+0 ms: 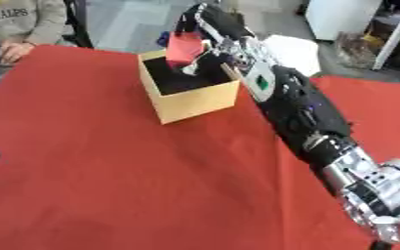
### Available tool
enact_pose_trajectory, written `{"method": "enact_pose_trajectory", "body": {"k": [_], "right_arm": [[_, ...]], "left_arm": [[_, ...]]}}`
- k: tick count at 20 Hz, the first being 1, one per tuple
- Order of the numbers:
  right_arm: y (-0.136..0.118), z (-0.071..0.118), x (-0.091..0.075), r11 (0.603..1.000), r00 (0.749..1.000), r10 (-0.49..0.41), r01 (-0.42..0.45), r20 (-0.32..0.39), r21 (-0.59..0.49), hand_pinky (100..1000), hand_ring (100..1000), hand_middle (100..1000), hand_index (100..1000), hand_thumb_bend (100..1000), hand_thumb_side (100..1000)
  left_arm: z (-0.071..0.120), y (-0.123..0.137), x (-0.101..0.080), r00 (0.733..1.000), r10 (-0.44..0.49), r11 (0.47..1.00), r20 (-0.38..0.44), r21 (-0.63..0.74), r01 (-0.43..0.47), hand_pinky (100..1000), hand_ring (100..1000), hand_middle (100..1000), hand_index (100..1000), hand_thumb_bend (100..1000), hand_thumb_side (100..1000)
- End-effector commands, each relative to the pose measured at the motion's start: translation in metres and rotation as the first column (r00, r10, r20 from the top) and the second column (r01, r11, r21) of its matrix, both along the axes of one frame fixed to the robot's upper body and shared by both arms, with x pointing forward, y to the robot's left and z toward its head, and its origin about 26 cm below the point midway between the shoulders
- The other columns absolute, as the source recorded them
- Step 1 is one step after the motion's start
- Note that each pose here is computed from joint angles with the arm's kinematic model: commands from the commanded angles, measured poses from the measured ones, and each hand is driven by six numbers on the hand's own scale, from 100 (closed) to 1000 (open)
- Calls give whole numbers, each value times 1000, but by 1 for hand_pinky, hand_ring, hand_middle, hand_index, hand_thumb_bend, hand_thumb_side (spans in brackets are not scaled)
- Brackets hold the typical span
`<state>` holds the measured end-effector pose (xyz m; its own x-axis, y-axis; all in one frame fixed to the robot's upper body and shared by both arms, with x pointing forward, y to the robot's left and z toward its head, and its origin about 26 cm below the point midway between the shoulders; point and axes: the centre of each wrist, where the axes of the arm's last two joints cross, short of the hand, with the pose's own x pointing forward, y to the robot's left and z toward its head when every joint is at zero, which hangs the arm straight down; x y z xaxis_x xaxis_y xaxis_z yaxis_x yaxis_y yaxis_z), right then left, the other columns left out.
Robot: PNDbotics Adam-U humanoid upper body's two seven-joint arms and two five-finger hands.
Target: Pick up objects on the table and place them in the box.
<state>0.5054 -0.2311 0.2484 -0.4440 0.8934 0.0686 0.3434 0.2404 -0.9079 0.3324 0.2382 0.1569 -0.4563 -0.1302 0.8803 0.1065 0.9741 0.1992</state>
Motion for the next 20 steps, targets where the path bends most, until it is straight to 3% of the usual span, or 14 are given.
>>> {"method": "enact_pose_trajectory", "body": {"k": [1, 3, 7, 10, 13, 17, 20], "right_arm": [[-12, 2, 3, 995, 994, -93, 94, 59, -15, 836, 768, 749, 792, 619, 127], [-14, -3, 4, 994, 993, -103, 105, 51, -38, 883, 831, 877, 877, 644, 133], [-14, -2, 3, 993, 993, -103, 106, 57, -49, 912, 871, 946, 926, 667, 107], [-14, 1, 2, 995, 993, -97, 98, 68, -19, 898, 861, 937, 918, 650, 102], [-14, 11, -1, 998, 994, -61, 58, 88, 35, 835, 804, 867, 893, 621, 100], [-17, 30, -13, 996, 994, 36, -44, 101, 74, 757, 718, 764, 856, 595, 100], [-22, 43, -29, 988, 986, 132, -139, 100, 67, 743, 704, 750, 853, 591, 100]], "left_arm": [[11, -3, -1, 999, -18, 1000, 37, 2, 18, 584, 682, 651, 797, 712, 375], [11, -3, -1, 999, -17, 1000, 36, 1, 17, 584, 682, 651, 797, 712, 376], [10, -3, -1, 999, -18, 1000, 34, 0, 18, 584, 681, 650, 797, 712, 376], [9, -2, -1, 999, -13, 1000, 29, 1, 13, 584, 681, 650, 797, 712, 376], [5, 2, -2, 1000, 2, 1000, 19, 5, -2, 584, 681, 650, 796, 712, 375], [-2, 10, -3, 999, 40, 999, -4, 7, -40, 584, 681, 649, 795, 712, 375], [-9, 18, -5, 997, 77, 997, -23, 9, -77, 584, 681, 649, 795, 711, 376]]}}
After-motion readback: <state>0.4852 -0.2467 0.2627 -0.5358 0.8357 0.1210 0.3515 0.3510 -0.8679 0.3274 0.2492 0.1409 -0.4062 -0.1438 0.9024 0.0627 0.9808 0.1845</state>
